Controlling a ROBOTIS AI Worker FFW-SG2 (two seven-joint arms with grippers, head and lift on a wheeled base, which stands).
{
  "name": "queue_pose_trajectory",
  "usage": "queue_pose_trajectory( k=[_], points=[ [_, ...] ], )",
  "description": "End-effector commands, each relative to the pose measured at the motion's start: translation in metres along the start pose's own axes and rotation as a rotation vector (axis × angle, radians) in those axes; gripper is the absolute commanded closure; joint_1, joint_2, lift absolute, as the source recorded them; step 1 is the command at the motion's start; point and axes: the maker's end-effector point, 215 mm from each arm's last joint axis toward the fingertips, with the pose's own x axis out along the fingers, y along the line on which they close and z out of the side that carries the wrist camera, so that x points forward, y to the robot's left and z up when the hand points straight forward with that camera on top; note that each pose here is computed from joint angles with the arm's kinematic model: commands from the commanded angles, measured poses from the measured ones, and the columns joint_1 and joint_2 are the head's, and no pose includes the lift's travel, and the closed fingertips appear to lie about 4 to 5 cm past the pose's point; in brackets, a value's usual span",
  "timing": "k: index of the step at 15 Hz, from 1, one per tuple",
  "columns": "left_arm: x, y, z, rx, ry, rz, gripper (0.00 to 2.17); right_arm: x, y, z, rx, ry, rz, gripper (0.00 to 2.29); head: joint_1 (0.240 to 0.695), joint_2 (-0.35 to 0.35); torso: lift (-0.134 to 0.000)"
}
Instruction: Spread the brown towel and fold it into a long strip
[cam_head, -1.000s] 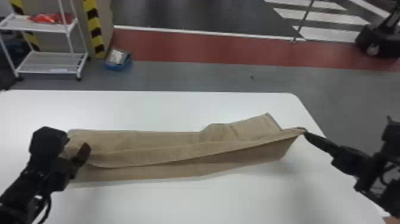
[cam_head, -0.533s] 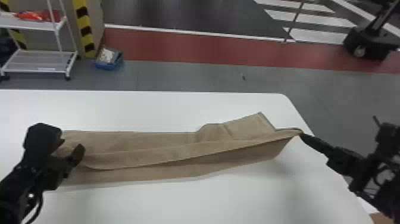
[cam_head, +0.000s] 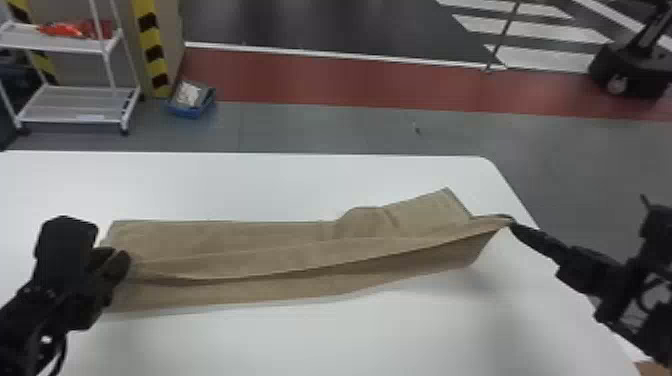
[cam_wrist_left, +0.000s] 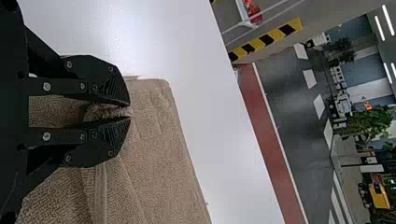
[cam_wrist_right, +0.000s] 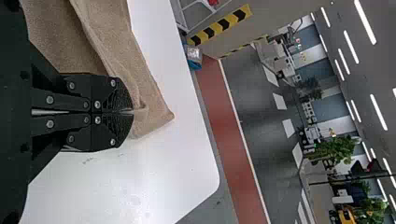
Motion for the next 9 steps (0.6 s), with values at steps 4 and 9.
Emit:
queue_pose_trajectory(
  k=[4,9],
  points=[
    [0.0,-0.002,0.002,-0.001,-0.005,-0.009,1.15,-0.001,0.001,0.001,-0.001,-0.002,0.001,1.48,0.695,-0.182,-0.123],
    [-0.023,0.009,0.035,-0.083,-0.124,-0.03,1.42,0.0,0.007,0.004,-0.008,-0.003,0.009,1.48,0.695,-0.183,-0.123]
  ],
)
